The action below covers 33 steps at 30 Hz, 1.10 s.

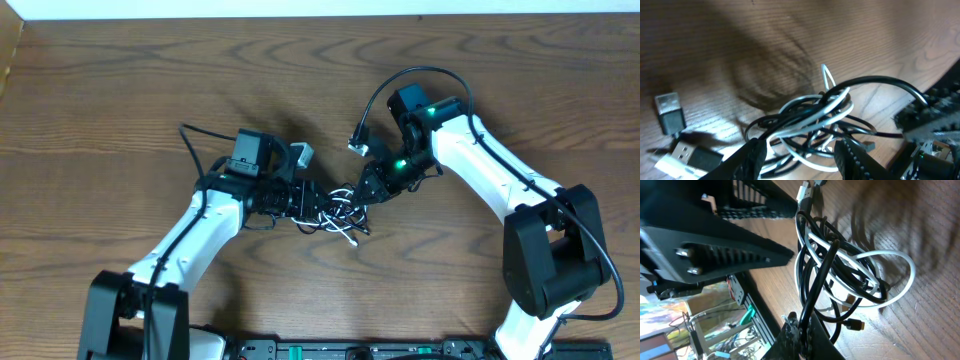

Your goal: Untangle cables

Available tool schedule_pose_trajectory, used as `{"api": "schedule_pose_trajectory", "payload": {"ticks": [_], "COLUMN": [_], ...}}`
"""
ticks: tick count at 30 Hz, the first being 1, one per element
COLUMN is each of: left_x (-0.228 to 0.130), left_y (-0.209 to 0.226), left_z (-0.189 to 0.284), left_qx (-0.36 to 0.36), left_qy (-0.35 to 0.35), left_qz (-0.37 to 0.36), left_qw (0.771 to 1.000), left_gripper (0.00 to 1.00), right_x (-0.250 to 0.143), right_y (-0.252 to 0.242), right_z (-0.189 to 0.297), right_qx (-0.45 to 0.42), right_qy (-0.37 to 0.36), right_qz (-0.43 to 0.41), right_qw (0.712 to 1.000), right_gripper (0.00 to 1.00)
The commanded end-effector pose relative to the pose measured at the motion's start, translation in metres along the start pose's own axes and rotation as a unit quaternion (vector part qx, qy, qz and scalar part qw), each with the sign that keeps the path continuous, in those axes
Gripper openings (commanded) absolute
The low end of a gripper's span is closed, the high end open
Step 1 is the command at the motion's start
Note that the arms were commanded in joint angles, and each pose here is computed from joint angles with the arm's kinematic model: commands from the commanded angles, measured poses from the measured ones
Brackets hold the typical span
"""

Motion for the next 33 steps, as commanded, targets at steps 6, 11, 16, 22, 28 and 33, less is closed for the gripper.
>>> {"api": "schedule_pose_trajectory", "payload": {"ticks": [6,11,16,22,28,33], "left_x": [0.004,0.004,0.006,0.01,0.01,0.011], "left_y": [-0.003,0.009,0.012,0.01,0.01,0.015], "left_z": [-0.019,-0.032,-0.04,-0.04,-0.041,-0.033], "left_qx": [0.022,0.087,0.088,0.083,0.081,0.086], "left_qy": [-0.004,-0.011,-0.012,-0.023,-0.024,-0.025], "left_qz": [-0.029,-0.037,-0.036,-0.035,-0.014,0.0], "left_qw": [0.999,0.995,0.995,0.996,0.996,0.996], "left_gripper": [0.5,0.5,0.44,0.19,0.07,0.07], "right_x": [0.0,0.0,-0.003,-0.012,-0.018,-0.029], "right_y": [0.005,0.005,0.0,-0.009,-0.02,-0.046], "right_z": [0.001,0.0,0.001,0.002,0.004,0.018], "right_qx": [0.007,0.007,-0.02,-0.068,-0.127,-0.277], "right_qy": [-0.002,-0.002,0.012,0.044,0.063,0.09], "right_qz": [0.011,0.011,0.007,-0.01,-0.051,-0.138], "right_qw": [1.0,1.0,1.0,0.997,0.989,0.947], "right_gripper": [0.01,0.01,0.01,0.01,0.01,0.01]}}
Point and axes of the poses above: each gripper's point midway between its finger pads, its own z axis back along the fingers, its own y axis along the line the jaws close on, x = y × z, the point moved 7 cm from there along z, back along the fingers, and after that the axes turned 11 degrees about z, right-handed, at the moved point
